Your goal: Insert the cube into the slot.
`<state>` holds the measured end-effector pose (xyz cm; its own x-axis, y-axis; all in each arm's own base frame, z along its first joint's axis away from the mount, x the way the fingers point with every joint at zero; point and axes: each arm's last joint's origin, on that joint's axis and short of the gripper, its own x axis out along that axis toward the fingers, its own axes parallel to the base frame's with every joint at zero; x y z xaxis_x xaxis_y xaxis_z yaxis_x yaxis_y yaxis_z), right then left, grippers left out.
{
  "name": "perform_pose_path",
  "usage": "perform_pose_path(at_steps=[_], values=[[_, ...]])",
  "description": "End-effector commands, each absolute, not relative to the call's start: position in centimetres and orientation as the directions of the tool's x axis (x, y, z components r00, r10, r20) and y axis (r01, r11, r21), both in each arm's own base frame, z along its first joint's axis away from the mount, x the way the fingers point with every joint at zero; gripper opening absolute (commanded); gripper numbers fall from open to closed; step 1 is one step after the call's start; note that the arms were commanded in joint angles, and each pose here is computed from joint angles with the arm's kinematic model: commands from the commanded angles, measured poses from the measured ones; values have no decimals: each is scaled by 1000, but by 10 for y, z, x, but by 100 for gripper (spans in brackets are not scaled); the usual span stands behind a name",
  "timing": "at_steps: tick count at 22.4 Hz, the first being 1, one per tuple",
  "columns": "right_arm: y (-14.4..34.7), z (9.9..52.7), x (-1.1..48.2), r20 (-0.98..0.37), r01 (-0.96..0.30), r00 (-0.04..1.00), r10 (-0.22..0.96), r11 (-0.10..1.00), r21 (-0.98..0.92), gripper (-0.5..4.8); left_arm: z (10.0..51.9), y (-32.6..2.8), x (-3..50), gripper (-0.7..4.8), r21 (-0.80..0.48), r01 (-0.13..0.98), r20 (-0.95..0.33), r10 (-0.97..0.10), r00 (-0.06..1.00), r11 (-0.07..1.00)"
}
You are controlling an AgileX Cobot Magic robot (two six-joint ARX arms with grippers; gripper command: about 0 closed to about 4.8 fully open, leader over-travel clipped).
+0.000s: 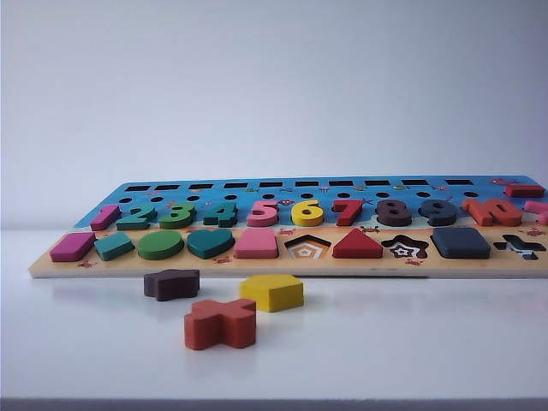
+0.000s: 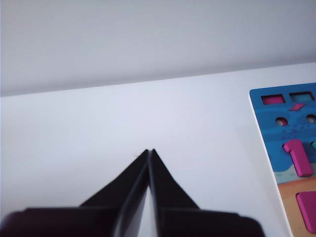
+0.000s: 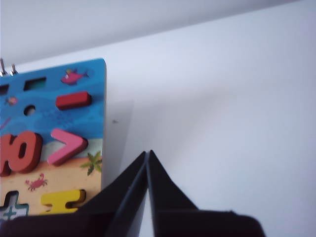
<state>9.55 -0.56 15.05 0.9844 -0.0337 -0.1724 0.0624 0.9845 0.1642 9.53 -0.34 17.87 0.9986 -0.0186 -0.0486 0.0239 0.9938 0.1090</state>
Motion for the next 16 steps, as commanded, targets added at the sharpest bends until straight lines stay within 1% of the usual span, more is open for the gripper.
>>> perform_pose_path(at_steps=[1,7,16], values=[[-6,149,96,-166,62,986,-34,984,166,-5,171,-3,95,9,114,20,-25,-18,1000,993],[-6,150,96,-163,61,986,-34,984,166,-4,158,-4,97,9,117,26,-70,-18,997,993],[-6,150,96,-161,62,986,-35,984,166,-4,158,-4,97,10,114,27,-70,-19,997,993]])
